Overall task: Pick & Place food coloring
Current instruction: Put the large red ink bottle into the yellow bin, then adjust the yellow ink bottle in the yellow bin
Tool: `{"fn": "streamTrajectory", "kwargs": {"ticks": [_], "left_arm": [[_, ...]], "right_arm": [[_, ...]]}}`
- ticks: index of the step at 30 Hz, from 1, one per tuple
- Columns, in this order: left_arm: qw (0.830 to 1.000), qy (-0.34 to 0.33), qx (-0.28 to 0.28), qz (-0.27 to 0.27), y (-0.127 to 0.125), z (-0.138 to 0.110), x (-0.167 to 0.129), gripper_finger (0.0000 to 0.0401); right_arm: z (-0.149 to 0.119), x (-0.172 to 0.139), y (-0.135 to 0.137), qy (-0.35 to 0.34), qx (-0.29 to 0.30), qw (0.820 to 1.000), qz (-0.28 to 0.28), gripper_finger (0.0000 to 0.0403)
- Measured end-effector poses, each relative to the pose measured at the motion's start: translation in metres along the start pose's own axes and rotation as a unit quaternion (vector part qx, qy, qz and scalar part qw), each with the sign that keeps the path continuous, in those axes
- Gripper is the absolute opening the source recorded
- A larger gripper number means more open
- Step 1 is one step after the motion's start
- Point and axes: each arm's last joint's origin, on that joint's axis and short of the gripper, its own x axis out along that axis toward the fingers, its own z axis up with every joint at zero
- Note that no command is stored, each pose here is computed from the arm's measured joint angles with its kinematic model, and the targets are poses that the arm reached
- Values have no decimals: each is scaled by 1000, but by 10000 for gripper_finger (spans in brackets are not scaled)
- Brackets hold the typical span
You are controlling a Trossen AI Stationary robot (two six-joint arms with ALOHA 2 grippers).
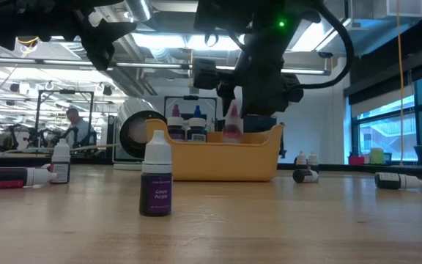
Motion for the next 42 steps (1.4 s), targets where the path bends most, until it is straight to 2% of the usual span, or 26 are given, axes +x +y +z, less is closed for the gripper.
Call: {"fn": "streamTrajectory", "kwargs": {"ticks": [10,17,21,24,27,31,34,40,42], "left_arm": [[1000,0,0,0,0,0,0,196],[1000,0,0,0,0,0,0,196],[1000,0,0,0,0,0,0,196],[1000,0,0,-1,0,0,0,196],[1000,3,0,-2,0,0,0,196],[1000,3,0,-2,0,0,0,196],[1000,3,0,-3,0,0,0,196],[1000,3,-1,-4,0,0,0,196],[1000,3,0,-4,0,0,0,196]], "right_arm": [[-1,0,-3,5,20,1000,-11,195],[-12,-12,-6,12,127,992,-10,196],[-30,-30,-3,-6,215,977,8,196],[-46,-45,2,-92,308,946,49,196],[-60,-61,7,-206,373,899,98,196],[-59,-68,3,-334,410,841,116,196],[-51,-65,-4,-367,423,822,105,196],[-36,-52,-17,-390,476,786,56,196],[-33,-49,-16,-392,476,785,55,196]]}}
